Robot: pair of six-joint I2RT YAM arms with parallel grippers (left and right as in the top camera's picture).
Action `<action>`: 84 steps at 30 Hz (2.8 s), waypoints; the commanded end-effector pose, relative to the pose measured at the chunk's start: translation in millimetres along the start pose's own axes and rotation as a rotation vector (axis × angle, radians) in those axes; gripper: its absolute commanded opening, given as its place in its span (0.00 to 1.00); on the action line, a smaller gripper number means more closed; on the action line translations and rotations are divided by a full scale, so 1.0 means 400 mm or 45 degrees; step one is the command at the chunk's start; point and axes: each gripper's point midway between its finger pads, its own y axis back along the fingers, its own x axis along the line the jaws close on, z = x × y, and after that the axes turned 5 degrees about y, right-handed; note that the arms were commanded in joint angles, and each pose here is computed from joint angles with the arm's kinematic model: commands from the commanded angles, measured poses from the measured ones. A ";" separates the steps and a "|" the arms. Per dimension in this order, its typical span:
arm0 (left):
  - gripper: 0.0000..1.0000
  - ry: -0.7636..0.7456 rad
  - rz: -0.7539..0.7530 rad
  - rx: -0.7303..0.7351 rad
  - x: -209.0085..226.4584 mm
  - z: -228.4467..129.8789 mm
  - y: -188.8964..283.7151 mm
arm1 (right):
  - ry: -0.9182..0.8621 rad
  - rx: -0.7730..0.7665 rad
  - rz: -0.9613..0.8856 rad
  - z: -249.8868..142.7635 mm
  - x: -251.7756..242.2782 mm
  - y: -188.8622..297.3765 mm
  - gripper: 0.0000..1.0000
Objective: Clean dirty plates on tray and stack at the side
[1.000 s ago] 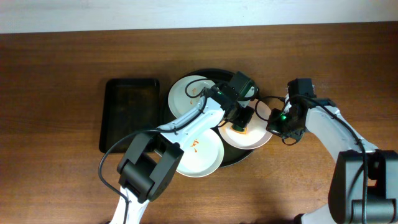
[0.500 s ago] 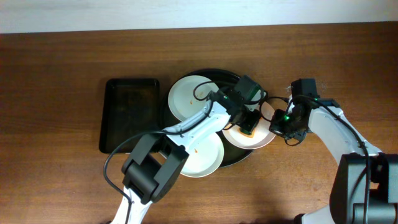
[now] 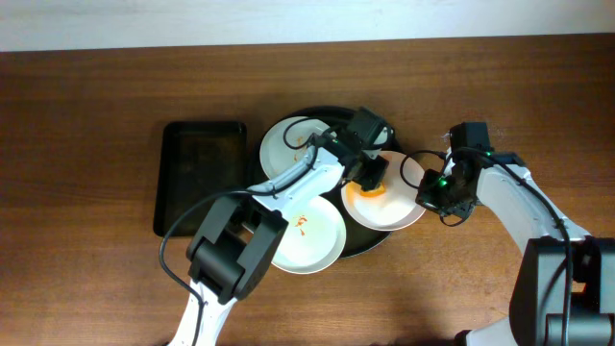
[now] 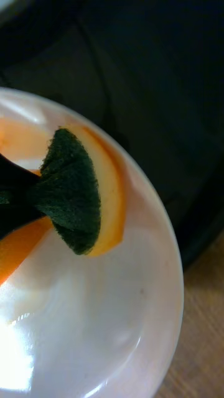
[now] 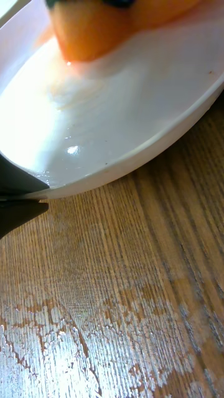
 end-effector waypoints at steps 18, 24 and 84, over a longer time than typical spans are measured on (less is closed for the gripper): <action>0.00 0.033 0.327 0.163 0.135 -0.051 0.036 | 0.018 -0.083 -0.060 0.024 -0.016 0.042 0.04; 0.00 0.031 0.317 0.124 0.113 0.003 0.085 | 0.023 -0.143 -0.103 0.036 -0.027 0.071 0.04; 0.00 0.552 0.135 0.024 0.542 -0.048 0.665 | -0.307 -0.620 -0.060 0.251 -0.174 0.458 0.04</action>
